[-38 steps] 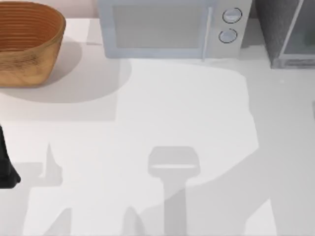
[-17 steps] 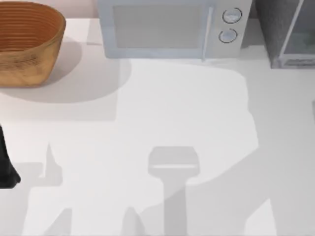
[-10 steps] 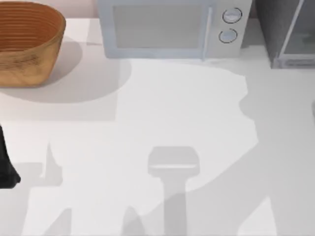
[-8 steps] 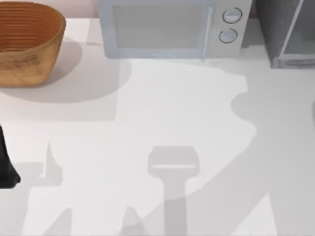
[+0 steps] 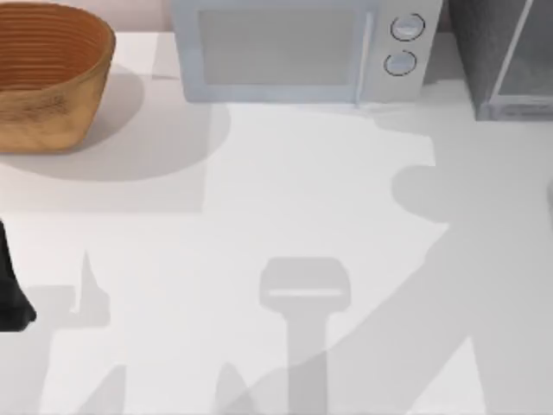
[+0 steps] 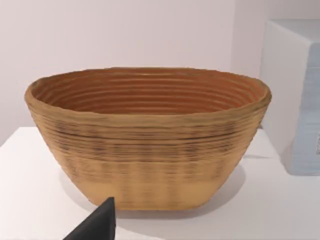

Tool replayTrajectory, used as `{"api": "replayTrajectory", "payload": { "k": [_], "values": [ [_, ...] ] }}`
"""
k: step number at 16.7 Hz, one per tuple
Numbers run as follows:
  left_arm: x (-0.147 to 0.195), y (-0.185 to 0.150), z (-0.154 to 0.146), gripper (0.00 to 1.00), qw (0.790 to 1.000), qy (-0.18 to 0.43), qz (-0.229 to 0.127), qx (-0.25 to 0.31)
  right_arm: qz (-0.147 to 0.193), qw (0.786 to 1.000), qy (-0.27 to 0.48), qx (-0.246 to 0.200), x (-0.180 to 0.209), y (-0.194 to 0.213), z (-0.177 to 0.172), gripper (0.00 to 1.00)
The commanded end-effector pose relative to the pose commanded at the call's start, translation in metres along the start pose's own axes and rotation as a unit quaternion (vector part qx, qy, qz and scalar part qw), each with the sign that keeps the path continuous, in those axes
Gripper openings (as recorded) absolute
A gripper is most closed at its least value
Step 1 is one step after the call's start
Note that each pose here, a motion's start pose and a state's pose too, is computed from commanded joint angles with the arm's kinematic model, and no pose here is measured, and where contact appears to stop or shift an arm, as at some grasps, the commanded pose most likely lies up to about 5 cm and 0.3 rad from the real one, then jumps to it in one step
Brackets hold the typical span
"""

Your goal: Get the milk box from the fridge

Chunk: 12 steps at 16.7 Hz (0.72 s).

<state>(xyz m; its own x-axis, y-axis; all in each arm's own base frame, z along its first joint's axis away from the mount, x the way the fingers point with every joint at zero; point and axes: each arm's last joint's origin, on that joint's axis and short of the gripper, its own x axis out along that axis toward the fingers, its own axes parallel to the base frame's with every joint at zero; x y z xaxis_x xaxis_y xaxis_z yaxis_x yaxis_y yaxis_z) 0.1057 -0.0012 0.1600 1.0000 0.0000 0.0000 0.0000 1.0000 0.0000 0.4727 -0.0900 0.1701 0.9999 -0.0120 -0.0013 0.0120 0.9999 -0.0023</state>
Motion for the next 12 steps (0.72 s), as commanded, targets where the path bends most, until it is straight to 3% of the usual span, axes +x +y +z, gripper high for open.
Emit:
{"api": "replayTrajectory", "payload": {
  "k": [12],
  "values": [
    [0.0, 0.0, 0.0, 1.0, 1.0, 0.0, 0.0, 0.0, 0.0, 1.0, 0.006, 0.002, -0.096, 0.001, -0.004, 0.0]
  ]
}}
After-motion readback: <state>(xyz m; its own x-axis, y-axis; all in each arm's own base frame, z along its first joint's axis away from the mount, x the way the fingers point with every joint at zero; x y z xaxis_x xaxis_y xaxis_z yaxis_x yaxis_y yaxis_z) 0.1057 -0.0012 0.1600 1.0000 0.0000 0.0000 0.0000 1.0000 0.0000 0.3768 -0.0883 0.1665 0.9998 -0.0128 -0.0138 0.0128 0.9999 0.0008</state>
